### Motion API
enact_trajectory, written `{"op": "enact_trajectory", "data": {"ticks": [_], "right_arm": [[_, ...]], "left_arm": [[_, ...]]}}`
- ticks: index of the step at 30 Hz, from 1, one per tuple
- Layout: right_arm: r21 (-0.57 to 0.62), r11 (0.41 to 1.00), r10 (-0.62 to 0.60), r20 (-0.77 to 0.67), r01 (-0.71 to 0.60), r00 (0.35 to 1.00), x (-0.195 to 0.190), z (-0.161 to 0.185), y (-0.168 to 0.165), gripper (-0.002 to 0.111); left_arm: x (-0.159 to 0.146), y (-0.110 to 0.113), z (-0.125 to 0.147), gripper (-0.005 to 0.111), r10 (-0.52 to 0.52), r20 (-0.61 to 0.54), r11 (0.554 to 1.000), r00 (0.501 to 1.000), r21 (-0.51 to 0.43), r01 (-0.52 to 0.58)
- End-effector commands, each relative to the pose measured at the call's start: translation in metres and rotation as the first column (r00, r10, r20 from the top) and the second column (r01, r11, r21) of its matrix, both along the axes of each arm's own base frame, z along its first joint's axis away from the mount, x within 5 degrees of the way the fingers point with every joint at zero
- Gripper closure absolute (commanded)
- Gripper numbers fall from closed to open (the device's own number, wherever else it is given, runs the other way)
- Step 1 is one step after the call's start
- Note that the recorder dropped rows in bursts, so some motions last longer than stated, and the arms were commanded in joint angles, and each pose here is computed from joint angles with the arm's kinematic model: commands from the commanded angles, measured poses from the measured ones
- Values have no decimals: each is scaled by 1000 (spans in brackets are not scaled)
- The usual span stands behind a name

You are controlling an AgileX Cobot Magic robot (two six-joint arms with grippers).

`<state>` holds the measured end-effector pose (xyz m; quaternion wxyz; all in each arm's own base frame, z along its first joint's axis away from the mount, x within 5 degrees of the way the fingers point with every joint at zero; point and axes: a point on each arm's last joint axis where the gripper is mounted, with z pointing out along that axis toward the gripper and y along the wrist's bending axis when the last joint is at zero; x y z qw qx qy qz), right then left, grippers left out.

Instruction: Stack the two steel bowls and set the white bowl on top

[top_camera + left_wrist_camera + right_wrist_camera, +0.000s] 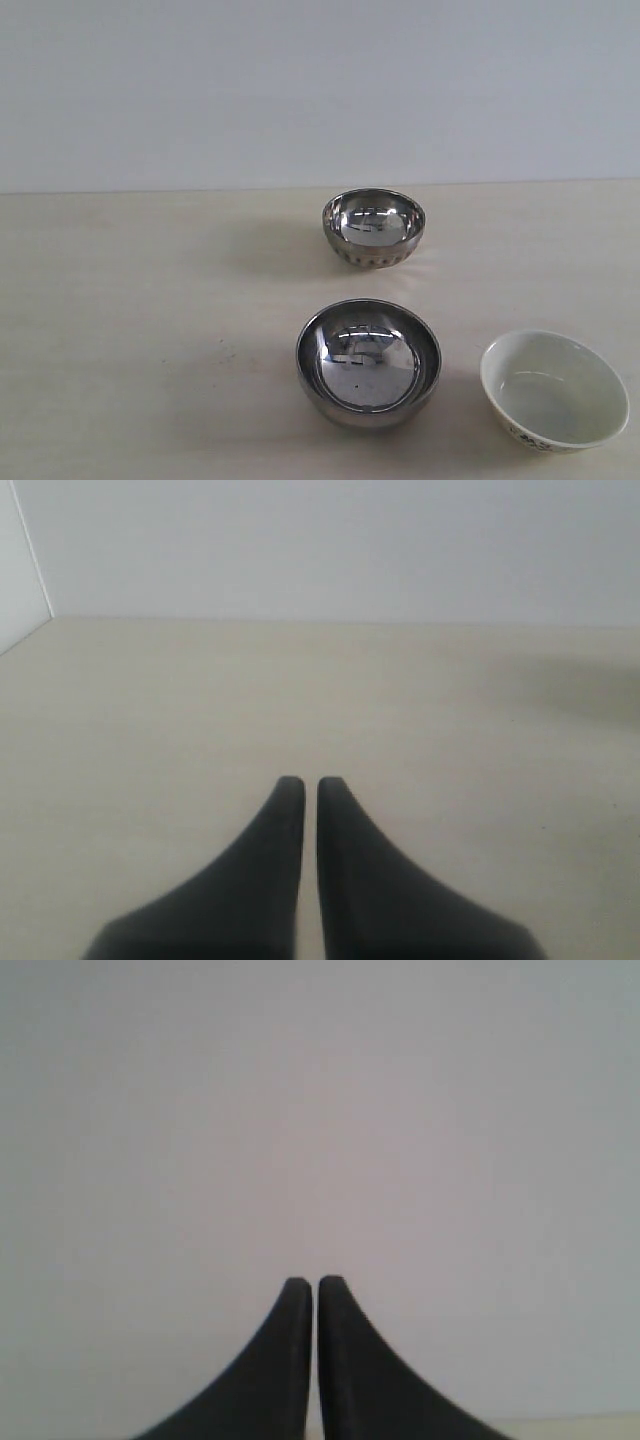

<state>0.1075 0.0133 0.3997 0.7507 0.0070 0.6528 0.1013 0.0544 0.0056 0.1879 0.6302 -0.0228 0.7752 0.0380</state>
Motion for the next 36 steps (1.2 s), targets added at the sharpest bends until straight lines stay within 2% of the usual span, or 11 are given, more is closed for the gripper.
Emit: {"op": "enact_trajectory", "data": {"ticks": [1,2,3,4,6,10,13,17,23,31,36], "right_arm": [[-25,1000,-4,-265,-3,964,70,2,8,91],[-32,999,-5,-353,-7,936,100,-3,12,75],[-37,999,-5,-396,-11,918,114,-6,14,66],[-58,998,2,-478,-34,878,141,-16,21,51],[-88,993,16,-570,-81,821,175,-33,34,41],[-98,980,58,-692,-173,720,232,-78,71,41],[-94,971,64,-785,-222,616,272,-127,97,41],[-73,973,60,-836,-219,546,297,-167,105,41],[12,970,141,-843,-243,519,325,-207,121,41],[21,969,144,-859,-246,492,351,-239,129,41],[54,973,157,-866,-224,475,361,-258,133,47]], "left_arm": [[0,0,-1,102,1,-4,1000,1000,1,-1],[0,0,-1,102,1,-4,1000,1000,1,-1],[0,0,-1,102,1,-4,1000,1000,1,-1],[0,0,-1,102,1,-4,1000,1000,1,-1],[0,0,-1,102,1,-4,1000,1000,1,-1],[0,0,-1,102,1,-4,1000,1000,1,-1],[0,0,-1,102,1,-4,1000,1000,1,-1],[0,0,-1,102,1,-4,1000,1000,1,-1],[0,0,-1,102,1,-4,1000,1000,1,-1],[0,0,-1,102,1,-4,1000,1000,1,-1],[0,0,-1,102,1,-4,1000,1000,1,-1]]}}
